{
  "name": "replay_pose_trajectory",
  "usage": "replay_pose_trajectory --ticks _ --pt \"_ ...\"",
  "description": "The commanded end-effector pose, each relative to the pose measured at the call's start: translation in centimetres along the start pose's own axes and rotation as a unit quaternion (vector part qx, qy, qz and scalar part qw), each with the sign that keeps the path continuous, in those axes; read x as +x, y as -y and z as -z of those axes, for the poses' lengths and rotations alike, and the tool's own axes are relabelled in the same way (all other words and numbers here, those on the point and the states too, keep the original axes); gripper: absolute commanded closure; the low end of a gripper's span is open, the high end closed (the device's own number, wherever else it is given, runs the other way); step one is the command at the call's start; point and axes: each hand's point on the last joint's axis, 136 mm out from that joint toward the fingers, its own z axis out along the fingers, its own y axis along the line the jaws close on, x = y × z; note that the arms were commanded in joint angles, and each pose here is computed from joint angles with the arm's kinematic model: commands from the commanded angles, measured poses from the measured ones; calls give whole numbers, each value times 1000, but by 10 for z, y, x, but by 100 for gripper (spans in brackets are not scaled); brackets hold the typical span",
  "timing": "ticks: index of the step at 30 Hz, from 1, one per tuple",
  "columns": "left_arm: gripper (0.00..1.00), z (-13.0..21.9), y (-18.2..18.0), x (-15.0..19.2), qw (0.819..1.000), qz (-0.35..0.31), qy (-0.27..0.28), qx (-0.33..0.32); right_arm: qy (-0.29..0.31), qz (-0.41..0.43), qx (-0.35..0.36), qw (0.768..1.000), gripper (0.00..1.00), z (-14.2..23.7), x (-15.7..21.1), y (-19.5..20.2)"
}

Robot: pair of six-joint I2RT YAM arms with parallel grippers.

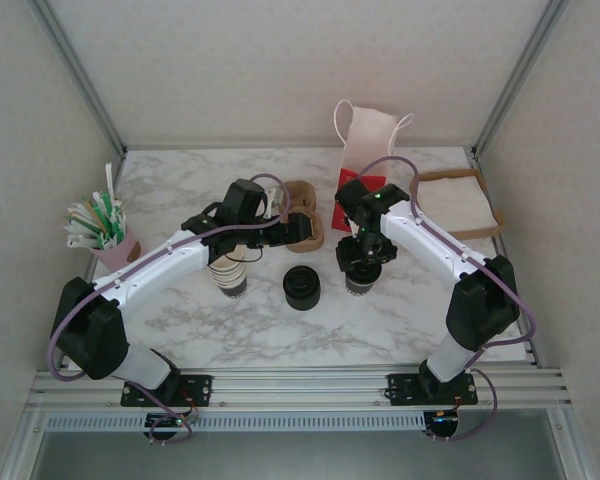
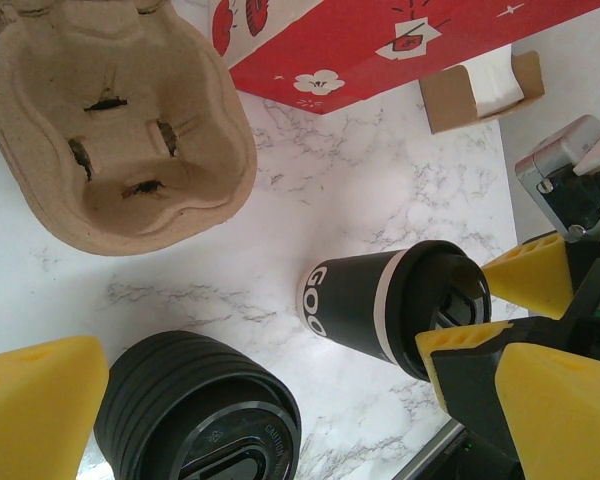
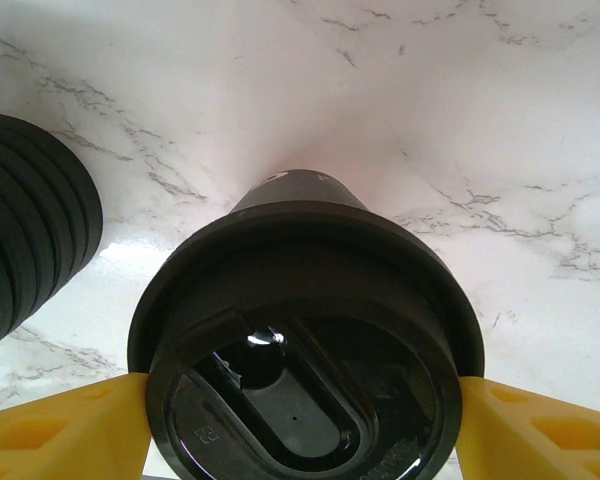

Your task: Pack the takeout coffee

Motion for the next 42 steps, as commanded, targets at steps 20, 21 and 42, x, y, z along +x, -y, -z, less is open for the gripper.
replay_pose_trajectory --ticks 20,21,42 --pt "0 7 2 -4 1000 -6 14 8 -35 -1 -4 999 25 -29 16 1" --pt "0 6 2 -5 1000 -5 14 8 -34 0 -4 999 25 -28 16 0" --pt "13 19 9 -6 1000 -6 25 14 63 -11 -57 996 14 43 7 -8"
